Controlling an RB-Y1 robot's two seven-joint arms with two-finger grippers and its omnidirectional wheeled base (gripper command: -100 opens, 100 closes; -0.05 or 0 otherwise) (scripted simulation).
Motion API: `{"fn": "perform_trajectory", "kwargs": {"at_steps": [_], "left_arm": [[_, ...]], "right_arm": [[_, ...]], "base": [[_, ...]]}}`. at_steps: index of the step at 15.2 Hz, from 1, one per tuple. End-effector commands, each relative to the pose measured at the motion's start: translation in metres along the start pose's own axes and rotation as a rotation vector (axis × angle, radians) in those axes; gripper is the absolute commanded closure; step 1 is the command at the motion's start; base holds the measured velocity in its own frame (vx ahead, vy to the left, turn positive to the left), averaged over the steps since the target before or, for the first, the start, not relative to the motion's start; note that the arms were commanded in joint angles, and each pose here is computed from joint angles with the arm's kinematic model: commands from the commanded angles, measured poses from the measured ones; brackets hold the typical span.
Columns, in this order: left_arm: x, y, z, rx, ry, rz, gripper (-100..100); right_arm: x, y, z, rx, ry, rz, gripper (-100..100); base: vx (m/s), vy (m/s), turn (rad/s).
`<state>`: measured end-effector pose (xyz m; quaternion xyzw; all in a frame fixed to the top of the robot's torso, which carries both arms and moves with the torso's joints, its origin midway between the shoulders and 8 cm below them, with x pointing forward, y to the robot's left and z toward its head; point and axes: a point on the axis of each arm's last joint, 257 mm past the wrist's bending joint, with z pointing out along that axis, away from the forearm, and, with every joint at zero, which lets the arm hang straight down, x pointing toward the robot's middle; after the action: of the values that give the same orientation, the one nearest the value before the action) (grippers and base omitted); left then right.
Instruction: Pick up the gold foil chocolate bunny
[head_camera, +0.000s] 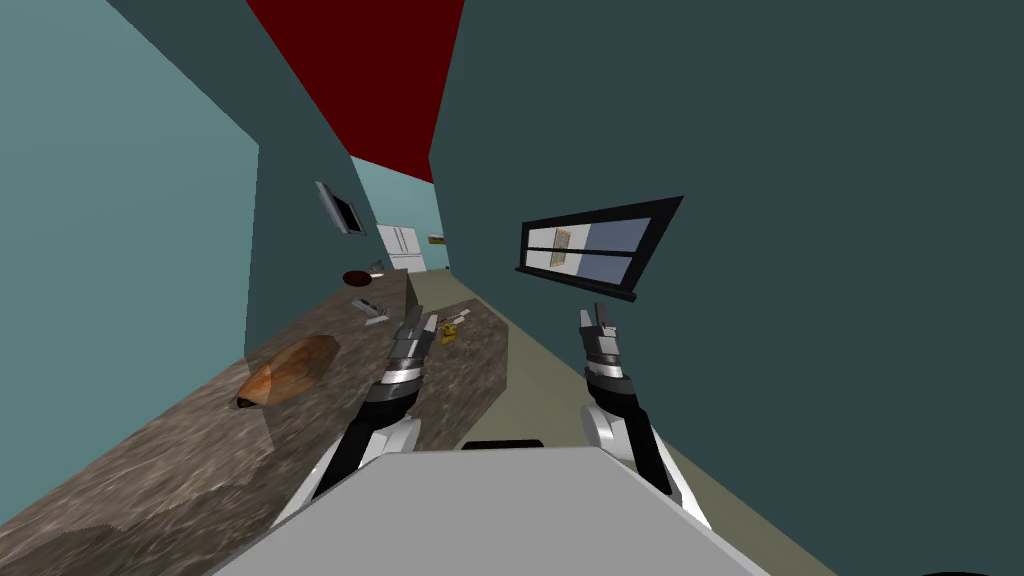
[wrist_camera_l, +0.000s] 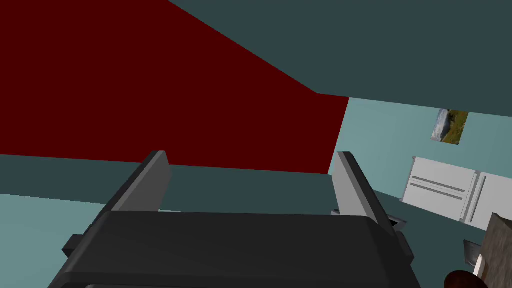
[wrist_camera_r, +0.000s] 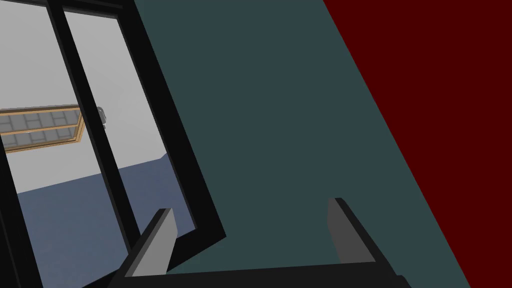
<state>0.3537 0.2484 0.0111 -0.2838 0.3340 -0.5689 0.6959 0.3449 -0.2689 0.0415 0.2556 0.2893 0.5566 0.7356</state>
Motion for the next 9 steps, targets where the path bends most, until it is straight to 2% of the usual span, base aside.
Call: {"fn": "perform_trajectory", "kwargs": {"at_steps": [1, 5, 9], "left_arm": [[0.004, 0.005, -0.002, -0.009, 0.038, 0.026, -100], [0.010, 0.023, -0.006, -0.042, 0.099, 0.091, -100], [0.012, 0.051, -0.012, -0.091, 0.154, 0.177, -100]], "right_arm": [[0.000, 0.000, 0.000, 0.000, 0.000, 0.000, 0], [0.000, 0.000, 0.000, 0.000, 0.000, 0.000, 0], [0.000, 0.000, 0.000, 0.000, 0.000, 0.000, 0]], "base": [[0.005, 0.000, -0.004], [0.018, 0.003, -0.005], [0.036, 0.003, -0.007]]}}
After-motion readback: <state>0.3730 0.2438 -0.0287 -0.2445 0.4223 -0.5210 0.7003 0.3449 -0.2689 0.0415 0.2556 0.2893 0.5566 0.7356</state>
